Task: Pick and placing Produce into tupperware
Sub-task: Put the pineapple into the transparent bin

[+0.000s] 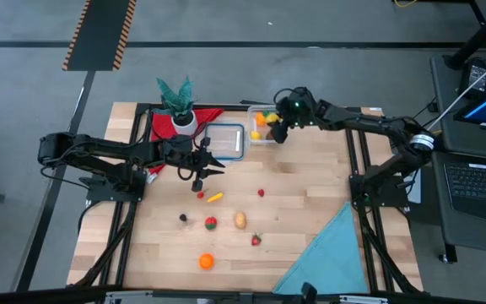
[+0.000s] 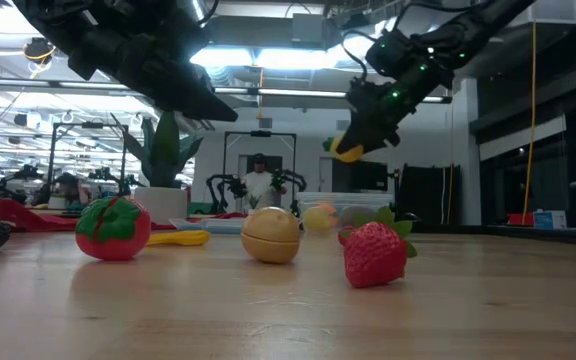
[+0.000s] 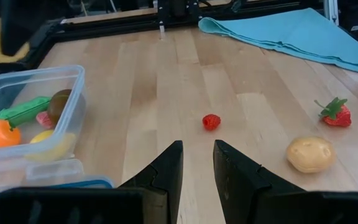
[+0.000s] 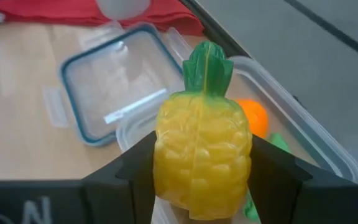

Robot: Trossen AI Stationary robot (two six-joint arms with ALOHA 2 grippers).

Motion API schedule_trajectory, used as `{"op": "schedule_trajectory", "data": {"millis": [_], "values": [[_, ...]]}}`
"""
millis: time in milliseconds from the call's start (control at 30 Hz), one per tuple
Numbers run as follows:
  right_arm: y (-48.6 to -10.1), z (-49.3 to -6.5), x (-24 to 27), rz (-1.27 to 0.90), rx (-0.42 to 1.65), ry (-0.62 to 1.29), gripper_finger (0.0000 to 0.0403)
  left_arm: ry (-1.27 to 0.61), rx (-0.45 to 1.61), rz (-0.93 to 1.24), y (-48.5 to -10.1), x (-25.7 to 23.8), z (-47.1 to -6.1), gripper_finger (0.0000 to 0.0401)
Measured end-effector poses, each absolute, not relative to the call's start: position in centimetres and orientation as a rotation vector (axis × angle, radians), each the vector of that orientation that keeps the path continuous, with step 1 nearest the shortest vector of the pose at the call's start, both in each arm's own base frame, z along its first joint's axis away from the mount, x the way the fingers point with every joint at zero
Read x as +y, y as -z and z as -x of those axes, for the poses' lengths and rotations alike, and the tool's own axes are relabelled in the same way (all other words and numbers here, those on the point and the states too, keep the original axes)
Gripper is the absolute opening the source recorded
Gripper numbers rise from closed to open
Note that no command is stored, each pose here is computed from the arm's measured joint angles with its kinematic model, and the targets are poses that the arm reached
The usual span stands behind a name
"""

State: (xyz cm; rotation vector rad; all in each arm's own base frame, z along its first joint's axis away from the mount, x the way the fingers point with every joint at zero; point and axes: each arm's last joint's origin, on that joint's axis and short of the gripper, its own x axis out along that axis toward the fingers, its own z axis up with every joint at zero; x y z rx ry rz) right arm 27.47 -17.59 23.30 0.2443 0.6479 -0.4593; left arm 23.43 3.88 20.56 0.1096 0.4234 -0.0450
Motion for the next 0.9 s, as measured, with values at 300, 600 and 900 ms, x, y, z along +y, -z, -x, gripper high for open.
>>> {"op": "schedule_trajectory", "data": {"millis": [300,600,900], "values": [[-22.8,-28.0,-19.2,-0.260,0.668,0.430,0.0200,0.046,0.427,-0.109,-20.5,3.9,-23.4,0.0082],[-20.5,-28.5,-19.9,-0.250,0.742,0.416,0.0200,0.046,0.427,-0.109,-20.5,3.9,-23.4,0.0082],[-17.7,-28.6,-21.4,-0.285,0.796,0.442,0.0200,0.045,0.427,-0.109,-20.5,3.9,-23.4,0.0082]]}}
